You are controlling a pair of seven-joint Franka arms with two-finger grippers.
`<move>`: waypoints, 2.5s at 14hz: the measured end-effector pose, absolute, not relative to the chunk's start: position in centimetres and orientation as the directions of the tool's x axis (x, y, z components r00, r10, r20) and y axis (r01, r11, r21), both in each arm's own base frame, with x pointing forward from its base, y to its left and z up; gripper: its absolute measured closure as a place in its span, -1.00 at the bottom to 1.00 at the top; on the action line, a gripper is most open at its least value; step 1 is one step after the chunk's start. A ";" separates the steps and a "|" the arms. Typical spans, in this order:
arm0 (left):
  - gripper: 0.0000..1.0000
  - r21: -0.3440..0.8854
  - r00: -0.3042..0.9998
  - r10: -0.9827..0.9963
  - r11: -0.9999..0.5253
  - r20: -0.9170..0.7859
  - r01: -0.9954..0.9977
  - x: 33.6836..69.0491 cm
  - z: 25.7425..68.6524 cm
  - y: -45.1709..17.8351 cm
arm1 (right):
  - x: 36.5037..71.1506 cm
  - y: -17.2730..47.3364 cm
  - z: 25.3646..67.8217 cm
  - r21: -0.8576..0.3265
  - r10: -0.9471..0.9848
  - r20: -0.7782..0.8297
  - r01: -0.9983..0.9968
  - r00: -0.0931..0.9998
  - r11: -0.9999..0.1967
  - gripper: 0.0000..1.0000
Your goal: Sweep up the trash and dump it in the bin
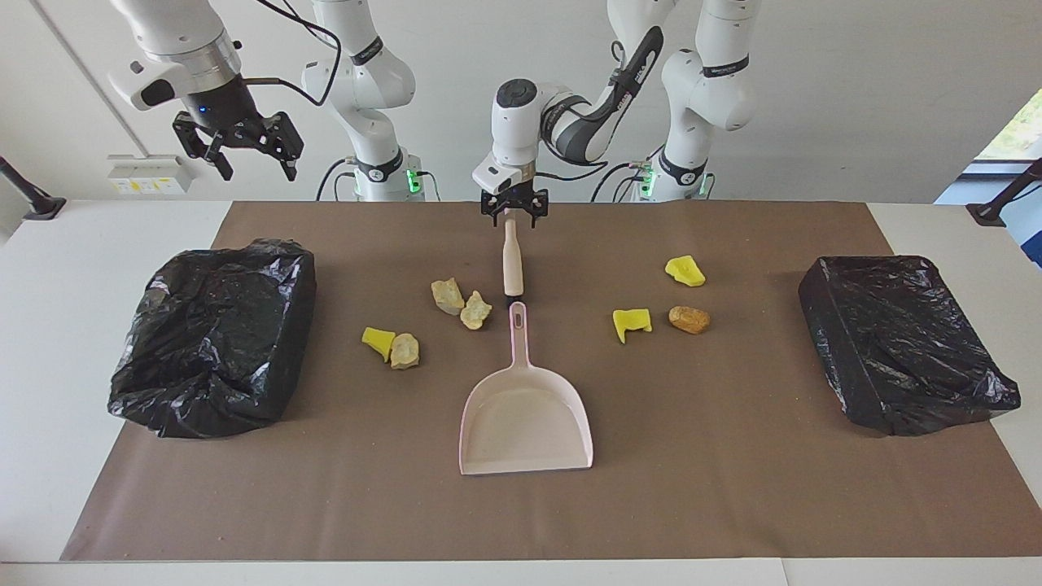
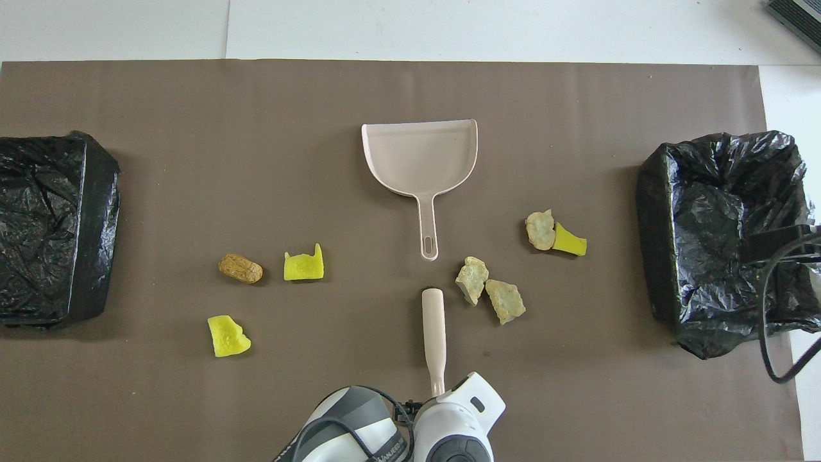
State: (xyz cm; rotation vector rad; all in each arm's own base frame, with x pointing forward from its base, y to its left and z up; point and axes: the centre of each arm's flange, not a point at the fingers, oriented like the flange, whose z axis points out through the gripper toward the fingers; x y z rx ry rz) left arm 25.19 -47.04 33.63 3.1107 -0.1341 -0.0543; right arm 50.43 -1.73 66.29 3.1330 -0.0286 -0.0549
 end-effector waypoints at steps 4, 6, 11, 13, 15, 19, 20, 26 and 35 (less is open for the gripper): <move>0.49 0.033 0.997 -0.065 -0.997 -0.032 -0.064 25.3 33.9 -47.0 | 50.4 -1.7 66.3 0.008 -0.018 -0.035 -0.018 0.999 -1.000 -1.00; 0.49 0.036 0.999 -0.044 -0.998 -0.031 -0.043 26.0 35.0 -46.6 | 50.3 -1.7 66.4 0.008 -0.018 -0.038 -0.018 0.999 -1.000 -1.00; 0.49 -0.002 0.998 0.028 -1.000 -0.062 0.028 28.7 38.3 -43.5 | 50.7 0.9 66.3 0.008 0.014 -0.018 0.014 1.000 -1.000 -1.00; 0.49 -0.007 0.997 0.042 -0.999 -0.062 0.042 29.4 38.3 -43.0 | 52.5 4.4 64.7 0.008 0.006 0.013 0.006 1.000 -1.000 -1.00; 0.49 -0.021 0.996 0.053 -0.998 -0.065 0.052 30.0 38.2 -42.5 | 55.3 8.5 61.1 0.005 0.010 0.038 0.010 0.999 -1.000 -1.00; 0.49 -0.135 0.981 0.150 -0.982 -0.119 0.134 33.8 40.3 -38.1 | 60.0 16.4 52.2 -0.006 -0.013 0.064 -0.013 0.998 -1.000 -1.00; 0.49 -0.163 0.974 0.179 -0.974 -0.138 0.156 34.3 41.4 -36.5 | 60.8 17.6 50.4 -0.010 -0.016 0.068 -0.016 0.998 -1.000 -1.00; 0.49 -0.331 0.908 0.381 -0.892 -0.177 0.309 35.2 43.6 -26.1 | 60.5 27.3 43.7 -0.066 -0.072 0.050 -0.068 0.996 -0.995 -1.00; 0.49 -0.385 0.781 0.610 -0.759 -0.137 0.525 31.8 38.0 -15.7 | 59.4 33.2 35.9 -0.030 0.010 0.030 0.011 1.000 -1.000 -1.00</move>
